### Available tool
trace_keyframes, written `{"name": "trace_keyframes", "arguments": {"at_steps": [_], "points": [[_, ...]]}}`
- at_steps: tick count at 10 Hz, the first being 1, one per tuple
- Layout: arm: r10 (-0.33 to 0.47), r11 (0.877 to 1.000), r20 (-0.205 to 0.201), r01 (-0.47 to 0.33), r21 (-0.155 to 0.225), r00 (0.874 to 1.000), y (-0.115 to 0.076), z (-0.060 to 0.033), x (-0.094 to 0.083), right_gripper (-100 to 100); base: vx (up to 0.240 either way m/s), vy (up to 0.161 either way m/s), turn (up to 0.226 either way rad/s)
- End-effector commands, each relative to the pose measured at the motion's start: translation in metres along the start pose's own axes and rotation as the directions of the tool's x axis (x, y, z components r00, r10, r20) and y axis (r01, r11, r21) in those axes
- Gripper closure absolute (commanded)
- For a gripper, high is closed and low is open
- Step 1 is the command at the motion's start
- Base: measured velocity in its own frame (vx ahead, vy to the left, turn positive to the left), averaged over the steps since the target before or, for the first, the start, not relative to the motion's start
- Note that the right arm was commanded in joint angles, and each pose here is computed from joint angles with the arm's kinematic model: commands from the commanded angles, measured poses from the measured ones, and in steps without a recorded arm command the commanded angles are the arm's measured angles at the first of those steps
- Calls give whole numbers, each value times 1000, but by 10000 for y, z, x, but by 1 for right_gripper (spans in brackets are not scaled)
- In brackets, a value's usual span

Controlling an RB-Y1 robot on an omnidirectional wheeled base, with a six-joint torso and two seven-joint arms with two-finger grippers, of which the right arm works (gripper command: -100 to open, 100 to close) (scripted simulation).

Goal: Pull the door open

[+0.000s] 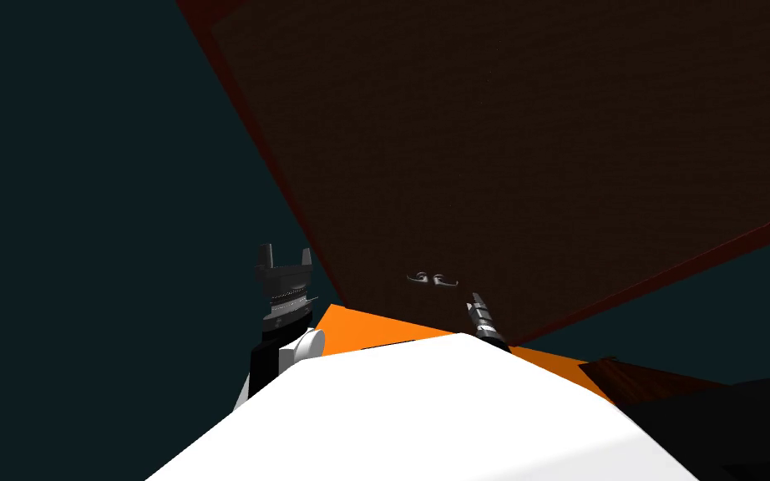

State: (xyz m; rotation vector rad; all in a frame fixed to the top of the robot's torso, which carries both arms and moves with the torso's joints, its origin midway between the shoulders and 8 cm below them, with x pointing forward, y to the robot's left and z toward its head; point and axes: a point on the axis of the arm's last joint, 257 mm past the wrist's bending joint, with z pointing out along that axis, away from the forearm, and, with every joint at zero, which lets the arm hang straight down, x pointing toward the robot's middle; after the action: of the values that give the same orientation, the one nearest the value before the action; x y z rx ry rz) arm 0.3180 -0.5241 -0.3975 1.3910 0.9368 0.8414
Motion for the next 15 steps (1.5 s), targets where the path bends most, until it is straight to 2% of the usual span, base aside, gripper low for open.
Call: {"name": "trace_keyframes", "arguments": {"at_steps": [1,3,4,5,10,11,13,14,15], "points": [[18,1000,-36,-18,-18,999,33,88,262,-100,154,-7,151],[36,999,-76,-39,-37,996,92,176,551,-100,203,53,173],[30,999,-63,-32,-31,998,70,161,438,-100,74,40,29],[30,999,-63,-32,-31,998,70,161,438,100,-5,-6,-27],[30,999,-63,-32,-31,998,70,161,438,100,-14,-5,6],[17,1000,-35,-18,-11,999,2,93,233,100,-113,-35,-88],[17,1000,-35,-18,-11,999,2,93,233,100,-114,-30,-13],[7,1000,-15,-7,1,1000,-32,60,72,100,-133,38,-50],[5,1000,-13,-5,3,1000,-37,58,48,100,-172,31,-31]]}}
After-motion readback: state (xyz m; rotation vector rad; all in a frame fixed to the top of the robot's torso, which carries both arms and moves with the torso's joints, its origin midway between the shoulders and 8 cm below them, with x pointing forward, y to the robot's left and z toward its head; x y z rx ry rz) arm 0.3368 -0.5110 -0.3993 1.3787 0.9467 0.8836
